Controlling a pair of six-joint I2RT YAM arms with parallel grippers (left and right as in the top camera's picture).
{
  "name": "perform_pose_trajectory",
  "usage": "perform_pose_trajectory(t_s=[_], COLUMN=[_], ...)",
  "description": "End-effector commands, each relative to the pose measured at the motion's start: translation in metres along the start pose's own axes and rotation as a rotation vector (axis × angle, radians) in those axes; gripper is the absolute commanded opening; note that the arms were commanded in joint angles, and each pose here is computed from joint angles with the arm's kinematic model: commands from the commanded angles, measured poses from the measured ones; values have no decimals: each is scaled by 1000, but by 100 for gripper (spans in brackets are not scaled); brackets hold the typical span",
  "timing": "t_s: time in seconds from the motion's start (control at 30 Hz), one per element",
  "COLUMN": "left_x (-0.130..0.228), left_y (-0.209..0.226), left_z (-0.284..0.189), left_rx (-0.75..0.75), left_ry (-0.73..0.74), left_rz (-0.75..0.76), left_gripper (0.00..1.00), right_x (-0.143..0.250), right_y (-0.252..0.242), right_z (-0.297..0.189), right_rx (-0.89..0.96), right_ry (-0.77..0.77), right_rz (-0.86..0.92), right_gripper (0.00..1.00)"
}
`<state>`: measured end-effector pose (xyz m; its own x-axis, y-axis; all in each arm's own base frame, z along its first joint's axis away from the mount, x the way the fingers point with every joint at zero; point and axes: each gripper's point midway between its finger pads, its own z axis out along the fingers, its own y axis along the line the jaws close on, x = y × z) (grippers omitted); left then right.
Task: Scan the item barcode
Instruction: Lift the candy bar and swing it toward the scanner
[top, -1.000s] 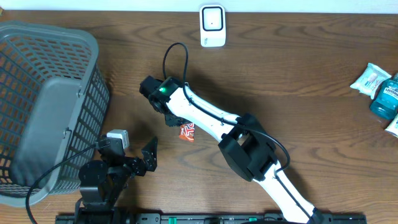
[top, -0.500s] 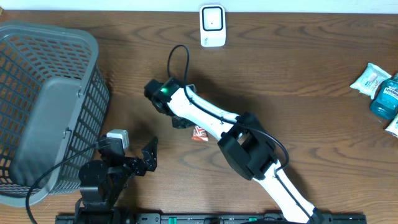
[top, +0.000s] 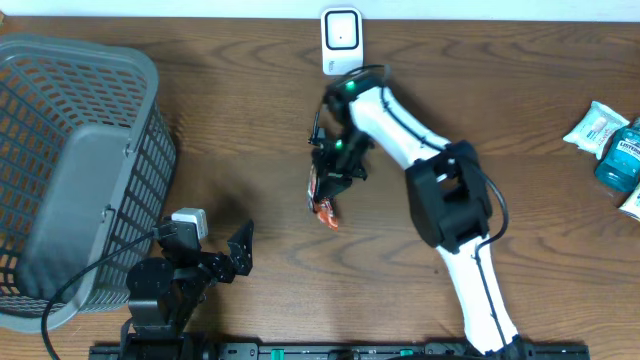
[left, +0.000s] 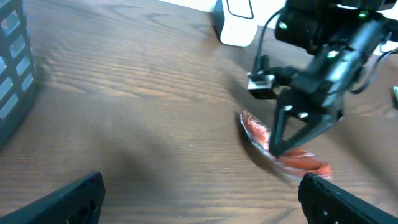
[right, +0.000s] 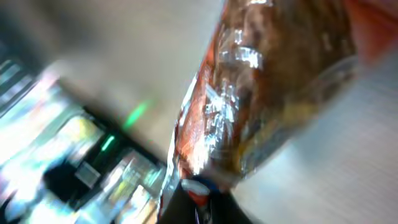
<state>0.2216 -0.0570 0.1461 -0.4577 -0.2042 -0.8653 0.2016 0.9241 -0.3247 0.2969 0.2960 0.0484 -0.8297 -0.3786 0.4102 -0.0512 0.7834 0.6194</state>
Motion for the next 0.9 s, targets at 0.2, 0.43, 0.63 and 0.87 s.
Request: perform_pose_trajectory(t_s=[0.2, 0.43, 0.63, 0.87], left_x=[-2, -2, -2, -2], left_y=[-3, -3, -3, -3], left_z=[-1, -1, -1, -1], left_rx=[13, 13, 13, 13], left_ry=[-4, -4, -4, -4], left_rz=[12, 12, 12, 12], left_gripper=[99, 99, 99, 99], right_x=[12, 16, 18, 18], right_y=[83, 108, 102, -5], right_z=[-59, -57, -50, -3], right_rx=[-703, -790, -745, -75], right_ry=[-153, -180, -157, 67], right_rz=[-444, -509, -519, -411], right_gripper=[1, 1, 1, 1])
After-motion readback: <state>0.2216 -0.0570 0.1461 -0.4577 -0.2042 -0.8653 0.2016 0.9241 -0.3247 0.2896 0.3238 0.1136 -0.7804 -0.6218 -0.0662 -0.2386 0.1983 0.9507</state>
